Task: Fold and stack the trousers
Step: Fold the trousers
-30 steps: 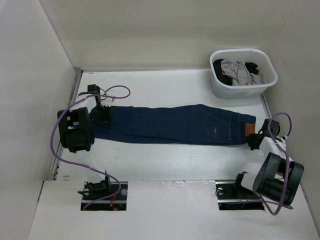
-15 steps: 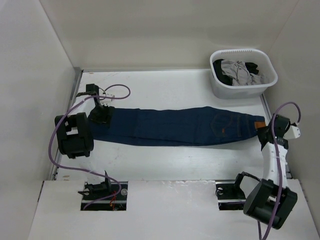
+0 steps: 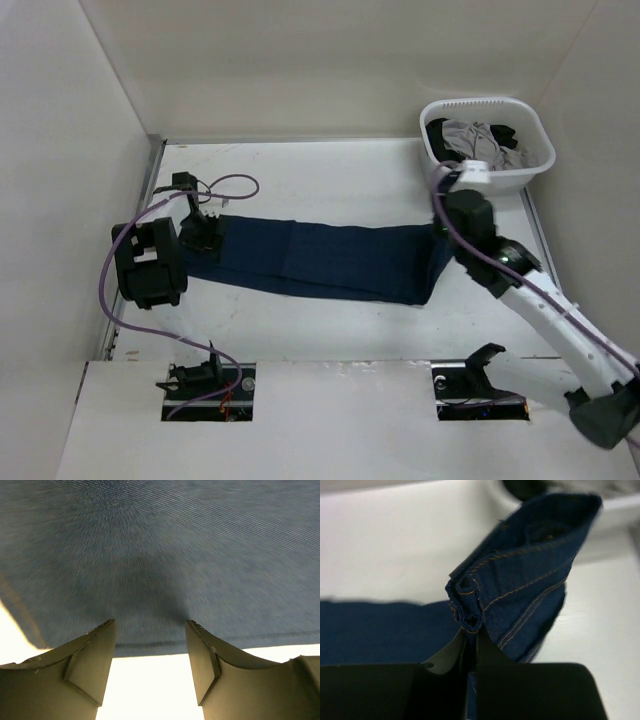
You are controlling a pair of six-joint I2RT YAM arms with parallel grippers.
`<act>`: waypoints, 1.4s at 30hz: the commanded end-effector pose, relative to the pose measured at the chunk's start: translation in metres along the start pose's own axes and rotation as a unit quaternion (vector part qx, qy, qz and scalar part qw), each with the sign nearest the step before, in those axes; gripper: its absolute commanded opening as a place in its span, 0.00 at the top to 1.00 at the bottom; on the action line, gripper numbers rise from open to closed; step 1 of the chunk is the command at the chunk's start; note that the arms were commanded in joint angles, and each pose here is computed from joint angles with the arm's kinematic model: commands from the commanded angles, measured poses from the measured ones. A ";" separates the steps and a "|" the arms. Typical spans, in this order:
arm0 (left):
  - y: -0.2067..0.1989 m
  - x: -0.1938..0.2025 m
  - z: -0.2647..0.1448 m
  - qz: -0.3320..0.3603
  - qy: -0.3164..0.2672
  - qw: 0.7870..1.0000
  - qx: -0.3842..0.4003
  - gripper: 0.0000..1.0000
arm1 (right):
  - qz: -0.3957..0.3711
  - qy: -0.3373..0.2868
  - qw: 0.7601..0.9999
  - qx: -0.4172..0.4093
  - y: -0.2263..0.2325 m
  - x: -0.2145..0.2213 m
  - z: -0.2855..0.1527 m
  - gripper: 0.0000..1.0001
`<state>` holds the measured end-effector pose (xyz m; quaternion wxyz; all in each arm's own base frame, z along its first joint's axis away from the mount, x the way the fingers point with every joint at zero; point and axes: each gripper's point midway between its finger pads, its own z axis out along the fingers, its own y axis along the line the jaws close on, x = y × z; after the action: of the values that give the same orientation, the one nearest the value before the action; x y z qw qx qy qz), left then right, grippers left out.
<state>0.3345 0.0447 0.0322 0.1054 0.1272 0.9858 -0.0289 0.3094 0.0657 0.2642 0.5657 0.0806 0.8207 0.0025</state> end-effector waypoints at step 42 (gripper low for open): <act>0.021 0.003 0.023 -0.018 0.009 1.000 -0.008 0.46 | -0.069 0.151 0.895 -0.414 0.315 0.123 -0.092 0.00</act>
<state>0.3400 0.0572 0.0183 0.0891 0.1048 0.9902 -0.0243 0.2076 0.4136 0.1158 0.3224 -0.3093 0.8636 0.2337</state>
